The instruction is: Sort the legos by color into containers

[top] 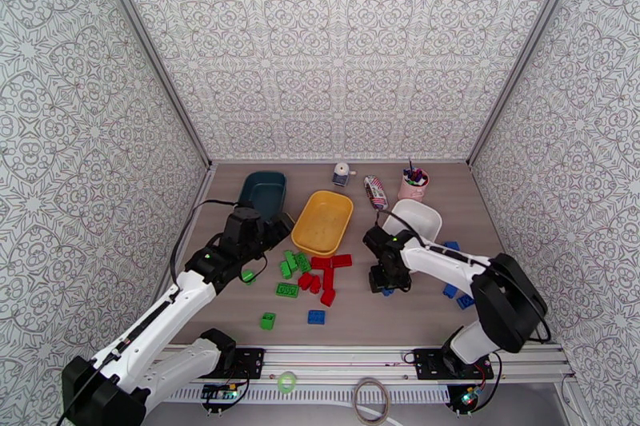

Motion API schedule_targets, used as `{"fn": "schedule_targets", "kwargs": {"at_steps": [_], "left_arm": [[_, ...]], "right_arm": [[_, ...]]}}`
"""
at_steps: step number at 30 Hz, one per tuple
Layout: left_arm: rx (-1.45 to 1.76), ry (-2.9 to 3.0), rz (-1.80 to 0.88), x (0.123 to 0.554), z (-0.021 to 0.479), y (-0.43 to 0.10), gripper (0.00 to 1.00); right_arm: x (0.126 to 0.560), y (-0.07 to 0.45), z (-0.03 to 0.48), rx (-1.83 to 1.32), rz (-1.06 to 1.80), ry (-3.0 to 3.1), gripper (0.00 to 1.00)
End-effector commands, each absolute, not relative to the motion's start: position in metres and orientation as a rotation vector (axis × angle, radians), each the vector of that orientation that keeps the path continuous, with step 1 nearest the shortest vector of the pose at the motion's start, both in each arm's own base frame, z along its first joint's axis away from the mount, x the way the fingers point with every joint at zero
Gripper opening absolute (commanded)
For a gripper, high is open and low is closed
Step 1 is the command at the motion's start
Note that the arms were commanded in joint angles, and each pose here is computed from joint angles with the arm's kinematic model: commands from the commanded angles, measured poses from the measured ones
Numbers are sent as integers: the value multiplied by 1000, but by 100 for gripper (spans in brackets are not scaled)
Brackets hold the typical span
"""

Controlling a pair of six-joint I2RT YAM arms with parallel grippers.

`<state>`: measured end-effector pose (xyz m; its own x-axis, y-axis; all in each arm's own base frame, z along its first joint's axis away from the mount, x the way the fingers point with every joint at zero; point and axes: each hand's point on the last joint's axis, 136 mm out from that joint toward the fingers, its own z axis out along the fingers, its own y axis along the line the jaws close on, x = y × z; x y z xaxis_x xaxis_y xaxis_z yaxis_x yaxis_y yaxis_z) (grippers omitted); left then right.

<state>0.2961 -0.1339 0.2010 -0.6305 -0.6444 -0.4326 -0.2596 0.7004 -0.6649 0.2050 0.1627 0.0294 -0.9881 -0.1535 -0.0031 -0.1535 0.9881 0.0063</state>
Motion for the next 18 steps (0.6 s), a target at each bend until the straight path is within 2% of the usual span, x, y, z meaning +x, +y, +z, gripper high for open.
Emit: {"fn": "schedule_targets", "kwargs": {"at_steps": [1, 7, 10, 12, 18], "left_arm": [[-712, 2249, -744, 293, 202, -132, 91], [-694, 2266, -750, 295, 205, -136, 91], [-641, 2286, -760, 297, 207, -149, 91], [-595, 2299, -769, 298, 210, -160, 95], [-420, 2337, -803, 303, 222, -204, 96]], "right_arm": [[217, 172, 33, -270, 17, 3098, 47], [223, 188, 48, -278, 130, 3075, 21], [225, 201, 64, -277, 238, 3057, 17], [229, 210, 78, -275, 303, 3034, 15], [247, 223, 112, -260, 375, 2950, 10]]}}
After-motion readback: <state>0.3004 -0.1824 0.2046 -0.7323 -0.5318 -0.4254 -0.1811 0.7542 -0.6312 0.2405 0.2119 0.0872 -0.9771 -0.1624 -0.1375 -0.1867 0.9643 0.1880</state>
